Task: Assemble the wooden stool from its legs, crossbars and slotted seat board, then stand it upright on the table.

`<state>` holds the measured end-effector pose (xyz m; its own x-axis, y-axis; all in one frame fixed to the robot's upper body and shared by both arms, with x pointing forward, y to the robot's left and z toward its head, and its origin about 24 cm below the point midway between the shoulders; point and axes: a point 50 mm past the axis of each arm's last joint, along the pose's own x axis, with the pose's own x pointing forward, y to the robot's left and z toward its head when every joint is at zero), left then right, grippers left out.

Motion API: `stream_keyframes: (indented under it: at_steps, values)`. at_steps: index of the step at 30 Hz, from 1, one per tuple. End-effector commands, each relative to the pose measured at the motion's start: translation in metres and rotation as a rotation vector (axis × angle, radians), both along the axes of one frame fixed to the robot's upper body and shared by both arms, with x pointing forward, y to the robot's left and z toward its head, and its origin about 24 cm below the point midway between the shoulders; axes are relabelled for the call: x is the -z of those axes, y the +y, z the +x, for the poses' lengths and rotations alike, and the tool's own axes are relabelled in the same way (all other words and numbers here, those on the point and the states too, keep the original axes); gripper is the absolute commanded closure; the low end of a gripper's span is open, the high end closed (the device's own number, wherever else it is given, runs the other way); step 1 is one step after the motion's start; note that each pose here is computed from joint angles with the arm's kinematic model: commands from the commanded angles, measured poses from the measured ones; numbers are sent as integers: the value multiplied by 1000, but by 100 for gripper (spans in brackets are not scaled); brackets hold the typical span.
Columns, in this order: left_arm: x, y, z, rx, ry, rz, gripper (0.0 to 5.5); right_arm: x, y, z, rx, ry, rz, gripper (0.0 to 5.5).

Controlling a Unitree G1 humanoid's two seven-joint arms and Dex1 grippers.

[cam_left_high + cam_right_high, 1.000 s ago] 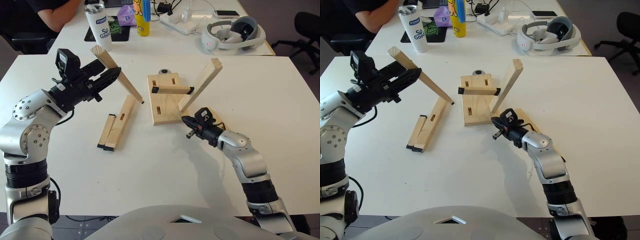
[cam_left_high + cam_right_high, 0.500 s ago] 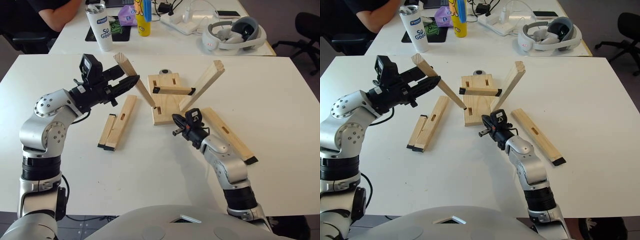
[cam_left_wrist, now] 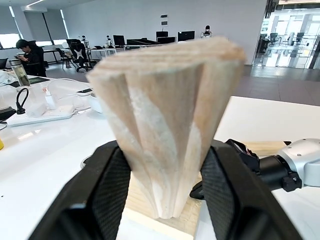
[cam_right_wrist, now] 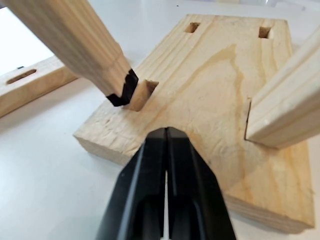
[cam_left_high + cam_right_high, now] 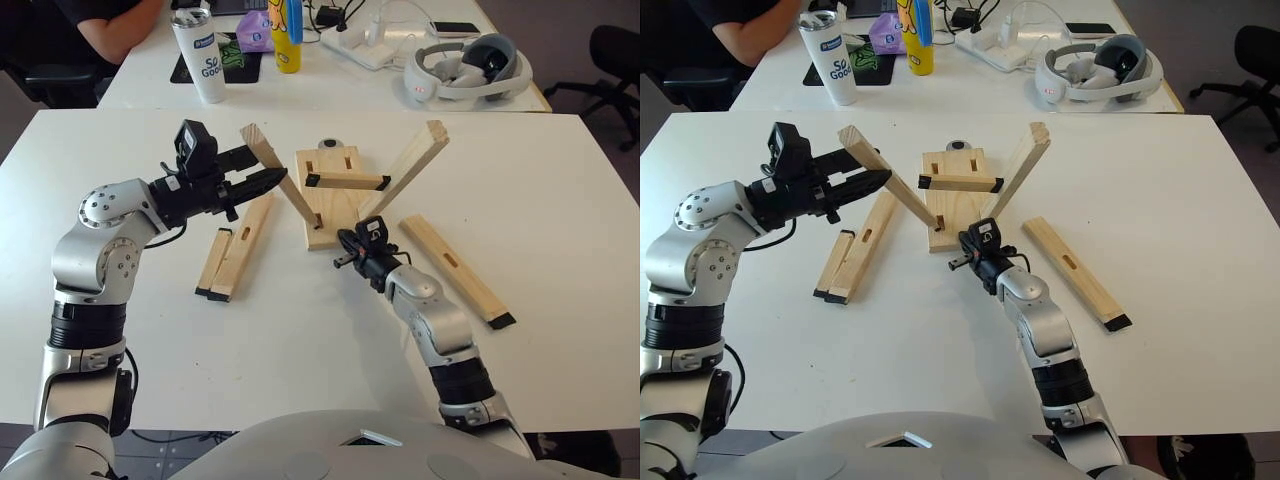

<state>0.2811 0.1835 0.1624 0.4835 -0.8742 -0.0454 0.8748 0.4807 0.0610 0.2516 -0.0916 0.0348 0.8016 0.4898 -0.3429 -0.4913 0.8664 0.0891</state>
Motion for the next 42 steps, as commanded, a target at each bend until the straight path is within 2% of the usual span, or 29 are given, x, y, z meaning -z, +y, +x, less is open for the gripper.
stream_keyframes:
  at_steps: [1, 10, 19, 25, 34, 42]
  values:
    - [13, 9, 1, 30, 53, 167, 348, 13, -6, -3, 0, 64, -58, 550]
    - [1, 3, 11, 94, 6, 222, 348, 23, -11, -7, -2, 126, -138, 550]
    - [-34, -5, 19, 231, 12, 267, 348, 24, -7, -9, -19, 137, -129, 550]
    - [-29, -4, 21, 281, 26, 355, 348, 24, -6, -10, -28, 145, -124, 550]
    - [-37, 7, 34, 214, -21, 366, 348, 26, -8, -10, -22, 152, -138, 550]
    - [-33, 2, 34, 241, 11, 352, 348, 26, -6, -9, -30, 155, -134, 550]
